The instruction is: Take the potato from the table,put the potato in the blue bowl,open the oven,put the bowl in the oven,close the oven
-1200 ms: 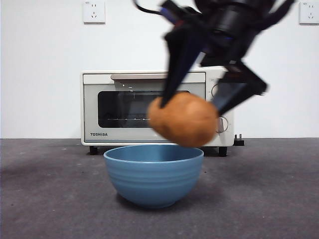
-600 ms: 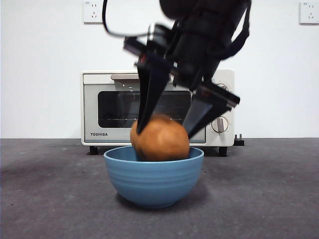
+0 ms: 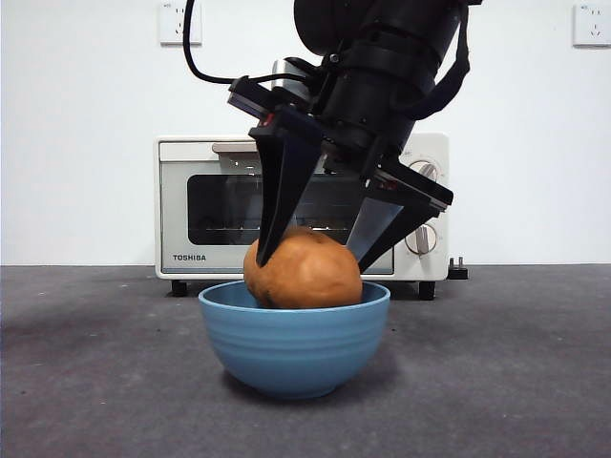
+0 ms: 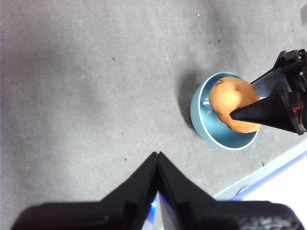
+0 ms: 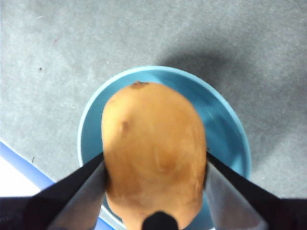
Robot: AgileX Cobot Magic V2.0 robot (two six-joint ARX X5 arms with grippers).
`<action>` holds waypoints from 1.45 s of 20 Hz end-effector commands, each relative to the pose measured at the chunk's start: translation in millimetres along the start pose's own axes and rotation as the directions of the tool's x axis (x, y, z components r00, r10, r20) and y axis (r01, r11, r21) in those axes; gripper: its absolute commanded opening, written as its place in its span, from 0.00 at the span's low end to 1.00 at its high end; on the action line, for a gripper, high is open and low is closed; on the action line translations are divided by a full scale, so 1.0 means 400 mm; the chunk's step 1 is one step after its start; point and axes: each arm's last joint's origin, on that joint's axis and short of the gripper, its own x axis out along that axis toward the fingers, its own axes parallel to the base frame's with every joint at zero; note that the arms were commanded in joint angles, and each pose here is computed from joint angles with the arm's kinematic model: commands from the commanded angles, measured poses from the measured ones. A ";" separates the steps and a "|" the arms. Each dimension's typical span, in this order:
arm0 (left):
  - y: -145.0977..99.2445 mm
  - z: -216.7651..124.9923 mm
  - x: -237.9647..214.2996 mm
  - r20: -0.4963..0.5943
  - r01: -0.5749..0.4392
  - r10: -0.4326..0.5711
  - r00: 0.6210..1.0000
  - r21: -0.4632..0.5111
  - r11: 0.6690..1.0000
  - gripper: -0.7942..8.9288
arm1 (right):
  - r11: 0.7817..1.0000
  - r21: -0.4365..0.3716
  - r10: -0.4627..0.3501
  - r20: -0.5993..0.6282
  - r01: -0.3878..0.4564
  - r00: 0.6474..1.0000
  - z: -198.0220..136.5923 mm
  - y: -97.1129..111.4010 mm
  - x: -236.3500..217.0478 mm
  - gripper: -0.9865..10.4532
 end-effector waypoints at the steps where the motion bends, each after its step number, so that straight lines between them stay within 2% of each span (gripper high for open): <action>1: -0.002 0.002 -0.001 0.004 0.002 -0.002 1.000 0.016 1.000 0.08 | 1.000 -0.010 0.003 -0.001 -0.003 1.000 0.002 0.002 0.005 0.43; 8: -0.002 0.005 -0.001 0.015 0.002 -0.003 1.000 0.022 1.000 0.08 | 1.000 -0.023 0.010 0.013 -0.009 1.000 0.019 0.015 -0.021 0.45; 11: -0.002 0.014 -0.001 0.051 0.002 -0.004 0.999 0.036 0.999 0.08 | 0.997 -0.079 -0.001 0.004 0.001 1.000 0.040 0.038 -0.080 0.45; 13: -0.003 0.031 -0.002 0.110 0.003 -0.009 0.994 0.055 0.998 0.08 | 0.992 -0.118 -0.031 0.024 0.034 0.999 0.053 0.056 -0.145 0.44; 16: 0.002 0.066 0.015 0.177 0.034 -0.040 0.983 0.038 0.999 0.08 | 0.980 -0.145 -0.117 0.147 0.139 0.982 0.054 0.077 -0.254 0.44; 17: 0.004 0.079 0.027 0.188 0.060 -0.065 0.980 0.032 0.998 0.08 | 0.974 -0.163 -0.128 0.185 0.158 0.974 0.046 0.082 -0.287 0.41; 19: 0.010 0.114 0.059 0.207 0.137 -0.140 0.968 0.031 0.990 0.08 | 0.962 -0.161 -0.176 0.259 0.222 0.950 0.021 0.078 -0.351 0.21; 20: 0.012 0.137 0.075 0.215 0.172 -0.177 0.961 0.041 0.984 0.08 | 0.954 -0.136 -0.221 0.291 0.269 0.931 0.008 0.068 -0.381 0.13; 22: 0.007 0.189 0.109 0.224 0.197 -0.206 0.953 0.060 0.978 0.08 | 0.936 -0.072 -0.301 0.341 0.344 0.890 -0.016 0.039 -0.439 0.11; 27: -0.032 0.335 0.202 0.200 0.238 -0.263 0.944 0.140 0.961 0.08 | 0.933 0.093 -0.357 0.379 0.349 0.854 -0.077 -0.091 -0.568 0.11; 29: -0.051 0.387 0.235 0.215 0.191 -0.228 0.950 0.179 0.965 0.08 | 0.929 0.153 -0.371 0.392 0.338 0.842 -0.112 -0.139 -0.608 0.11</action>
